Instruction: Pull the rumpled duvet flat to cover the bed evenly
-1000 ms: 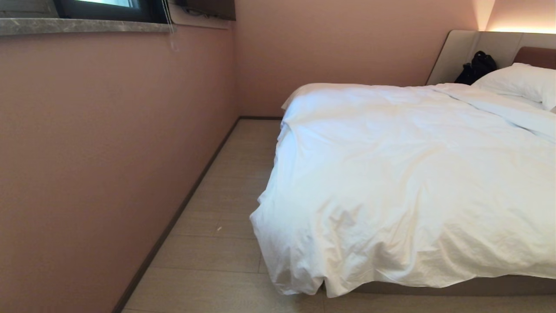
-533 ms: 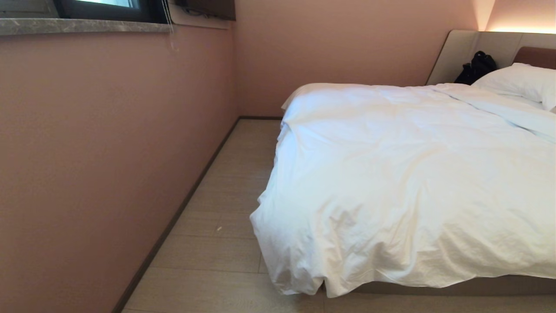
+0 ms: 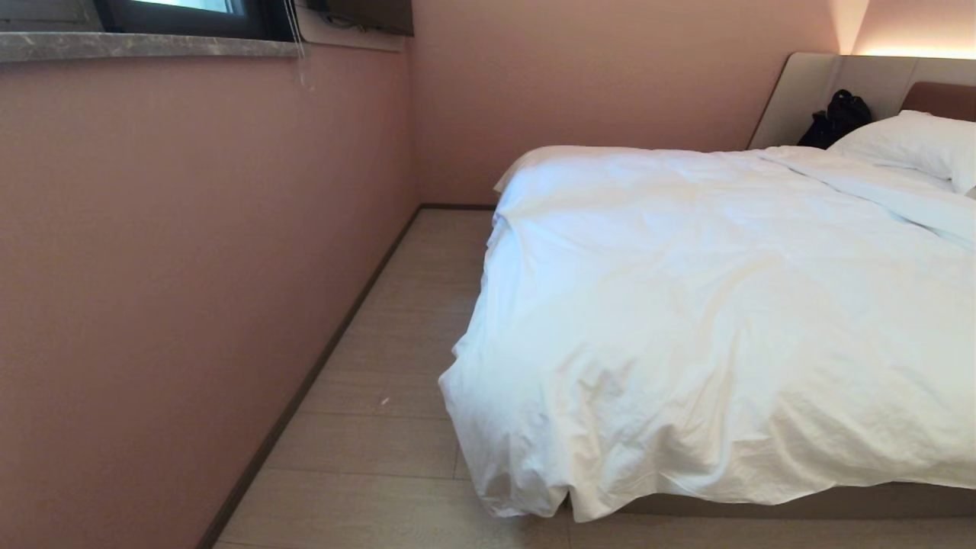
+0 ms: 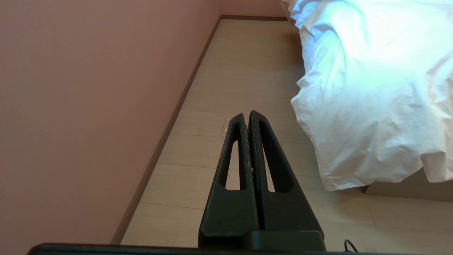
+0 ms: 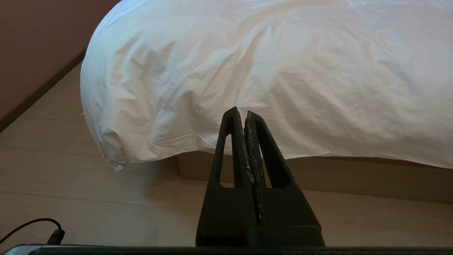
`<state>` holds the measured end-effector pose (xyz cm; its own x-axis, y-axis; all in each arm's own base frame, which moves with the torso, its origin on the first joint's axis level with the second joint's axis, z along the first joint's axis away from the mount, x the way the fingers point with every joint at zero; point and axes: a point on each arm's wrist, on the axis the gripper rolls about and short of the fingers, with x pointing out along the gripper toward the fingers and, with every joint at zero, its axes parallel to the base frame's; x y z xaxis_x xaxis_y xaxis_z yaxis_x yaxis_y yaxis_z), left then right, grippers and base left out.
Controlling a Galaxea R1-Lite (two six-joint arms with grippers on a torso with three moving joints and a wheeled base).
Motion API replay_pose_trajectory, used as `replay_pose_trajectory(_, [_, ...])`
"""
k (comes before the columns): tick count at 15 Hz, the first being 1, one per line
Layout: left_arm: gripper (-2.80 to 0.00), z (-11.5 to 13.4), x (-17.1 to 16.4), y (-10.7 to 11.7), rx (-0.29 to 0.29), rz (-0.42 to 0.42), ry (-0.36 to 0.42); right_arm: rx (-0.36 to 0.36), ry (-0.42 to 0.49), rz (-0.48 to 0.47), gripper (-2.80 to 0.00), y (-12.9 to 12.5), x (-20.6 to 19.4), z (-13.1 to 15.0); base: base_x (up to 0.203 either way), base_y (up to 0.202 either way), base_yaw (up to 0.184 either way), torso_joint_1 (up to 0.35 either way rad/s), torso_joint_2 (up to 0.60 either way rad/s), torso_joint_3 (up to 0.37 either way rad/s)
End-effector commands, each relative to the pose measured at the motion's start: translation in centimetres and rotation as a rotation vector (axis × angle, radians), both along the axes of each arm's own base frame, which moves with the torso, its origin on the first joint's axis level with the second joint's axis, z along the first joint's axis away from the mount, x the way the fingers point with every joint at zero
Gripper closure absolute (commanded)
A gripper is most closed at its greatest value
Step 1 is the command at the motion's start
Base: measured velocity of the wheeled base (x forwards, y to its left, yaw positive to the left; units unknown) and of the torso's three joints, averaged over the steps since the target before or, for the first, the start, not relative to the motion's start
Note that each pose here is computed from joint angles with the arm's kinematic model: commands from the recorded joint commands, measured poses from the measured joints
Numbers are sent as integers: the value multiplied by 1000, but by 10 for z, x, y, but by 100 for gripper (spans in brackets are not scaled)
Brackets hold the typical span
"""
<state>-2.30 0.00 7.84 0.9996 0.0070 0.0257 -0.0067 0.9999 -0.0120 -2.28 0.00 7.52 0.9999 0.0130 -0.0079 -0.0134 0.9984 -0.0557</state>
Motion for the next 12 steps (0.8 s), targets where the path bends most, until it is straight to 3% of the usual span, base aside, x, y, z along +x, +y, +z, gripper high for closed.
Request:
replay_pose_trajectory(1, [0,0,0,0,0,1,0,-1,0,2,0,0,0,0,0,0,0,0,0,0])
replay_pose_trajectory(12, [0,0,0,0,0,1,0,-3,-1,2,0,0,0,0,0,0,0,0,0,0])
